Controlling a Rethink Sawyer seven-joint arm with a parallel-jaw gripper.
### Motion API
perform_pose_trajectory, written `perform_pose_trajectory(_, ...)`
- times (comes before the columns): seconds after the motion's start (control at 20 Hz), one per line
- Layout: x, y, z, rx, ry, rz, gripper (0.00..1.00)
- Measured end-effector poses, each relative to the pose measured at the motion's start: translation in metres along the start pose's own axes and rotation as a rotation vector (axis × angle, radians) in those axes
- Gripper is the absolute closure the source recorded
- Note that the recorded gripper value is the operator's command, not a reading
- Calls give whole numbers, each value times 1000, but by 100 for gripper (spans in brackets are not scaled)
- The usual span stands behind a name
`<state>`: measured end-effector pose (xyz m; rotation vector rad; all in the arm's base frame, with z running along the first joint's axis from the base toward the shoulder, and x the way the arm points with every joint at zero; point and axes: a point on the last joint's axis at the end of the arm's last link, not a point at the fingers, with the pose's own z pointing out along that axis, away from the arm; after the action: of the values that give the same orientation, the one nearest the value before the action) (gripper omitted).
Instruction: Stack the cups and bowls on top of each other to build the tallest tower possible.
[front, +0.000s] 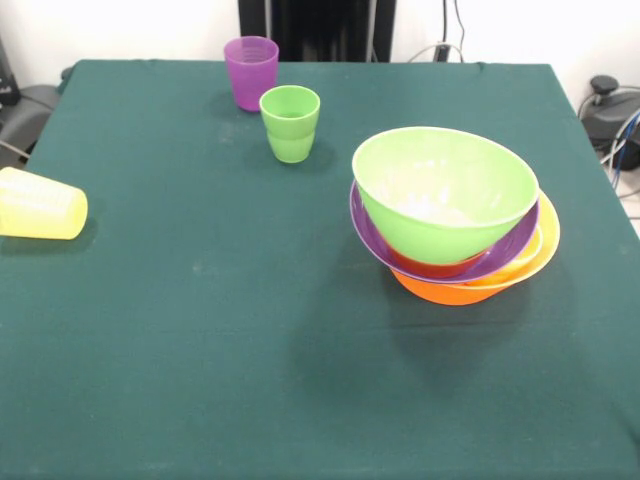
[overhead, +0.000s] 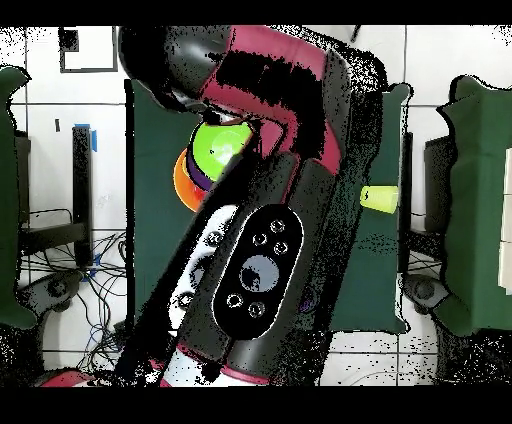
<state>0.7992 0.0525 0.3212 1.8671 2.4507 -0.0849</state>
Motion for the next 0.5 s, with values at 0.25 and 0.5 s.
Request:
perform_pose_trajectory(0.25,-36,-25,7,7,-20,58,0)
perform_pose_trajectory(0.5,-80,-51,23,-9,-51,119,0)
